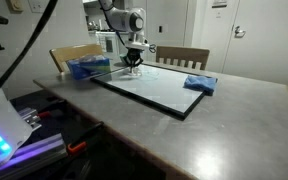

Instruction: Pick up the wipe and rub the white board

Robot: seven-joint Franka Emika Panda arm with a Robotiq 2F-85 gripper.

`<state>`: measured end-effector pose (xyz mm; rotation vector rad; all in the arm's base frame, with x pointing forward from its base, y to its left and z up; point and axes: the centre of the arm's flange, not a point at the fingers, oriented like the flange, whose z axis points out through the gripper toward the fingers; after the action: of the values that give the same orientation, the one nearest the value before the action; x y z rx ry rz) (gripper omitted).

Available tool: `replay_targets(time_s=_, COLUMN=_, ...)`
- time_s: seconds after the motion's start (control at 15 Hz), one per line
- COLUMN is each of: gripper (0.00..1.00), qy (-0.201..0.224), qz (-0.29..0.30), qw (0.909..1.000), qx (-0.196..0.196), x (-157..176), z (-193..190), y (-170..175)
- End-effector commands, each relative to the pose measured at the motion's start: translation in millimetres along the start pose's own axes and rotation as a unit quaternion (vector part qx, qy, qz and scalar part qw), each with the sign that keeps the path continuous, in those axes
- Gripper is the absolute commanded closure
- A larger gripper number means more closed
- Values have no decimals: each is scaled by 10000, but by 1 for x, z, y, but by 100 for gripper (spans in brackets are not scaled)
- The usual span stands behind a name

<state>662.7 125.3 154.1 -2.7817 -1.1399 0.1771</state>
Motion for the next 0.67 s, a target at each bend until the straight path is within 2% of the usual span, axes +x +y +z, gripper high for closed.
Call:
replay_targets(time_s=0.0, gripper=100, qy=-199, qz=-246, qw=9993, qx=219, x=21, z=50, y=0)
replay_targets(time_s=0.33, gripper=100, qy=-425, qz=316, qw=9986, qx=-9, x=-11, z=53, y=11)
replay_targets(time_s=0.6, gripper=100, qy=-530, qz=1027, qw=9930, qx=-221, x=-46, z=53, y=28)
